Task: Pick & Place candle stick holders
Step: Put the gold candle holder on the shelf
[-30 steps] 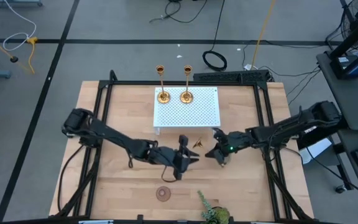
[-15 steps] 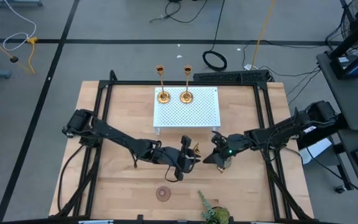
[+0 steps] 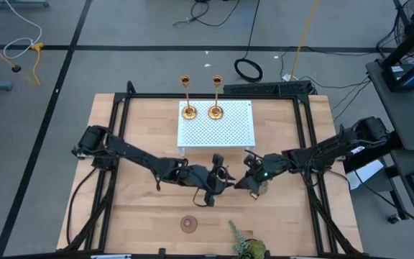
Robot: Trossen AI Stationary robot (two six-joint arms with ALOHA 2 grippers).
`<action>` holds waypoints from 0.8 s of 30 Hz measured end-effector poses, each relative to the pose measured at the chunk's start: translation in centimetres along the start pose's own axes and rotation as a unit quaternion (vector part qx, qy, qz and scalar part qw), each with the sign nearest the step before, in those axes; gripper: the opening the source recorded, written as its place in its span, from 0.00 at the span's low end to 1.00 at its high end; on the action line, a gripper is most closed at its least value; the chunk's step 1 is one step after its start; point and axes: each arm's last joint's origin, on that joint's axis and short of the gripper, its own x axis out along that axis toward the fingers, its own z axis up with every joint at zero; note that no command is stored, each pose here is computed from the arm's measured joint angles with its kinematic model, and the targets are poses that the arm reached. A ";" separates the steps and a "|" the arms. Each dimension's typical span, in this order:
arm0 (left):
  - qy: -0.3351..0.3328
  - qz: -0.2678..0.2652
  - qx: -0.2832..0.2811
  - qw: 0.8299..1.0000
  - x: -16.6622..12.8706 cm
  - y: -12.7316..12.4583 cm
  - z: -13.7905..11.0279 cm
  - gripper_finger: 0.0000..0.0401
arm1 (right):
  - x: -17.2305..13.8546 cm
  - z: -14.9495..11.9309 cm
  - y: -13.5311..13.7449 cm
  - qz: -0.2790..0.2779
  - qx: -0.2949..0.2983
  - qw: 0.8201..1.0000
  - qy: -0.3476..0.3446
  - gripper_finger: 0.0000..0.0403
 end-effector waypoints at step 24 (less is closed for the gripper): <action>0.145 -0.065 0.003 0.987 -1.7 2.0 4.1 0.22 | -0.2 1.2 -1.0 -0.029 0.003 0.999 -0.019 0.02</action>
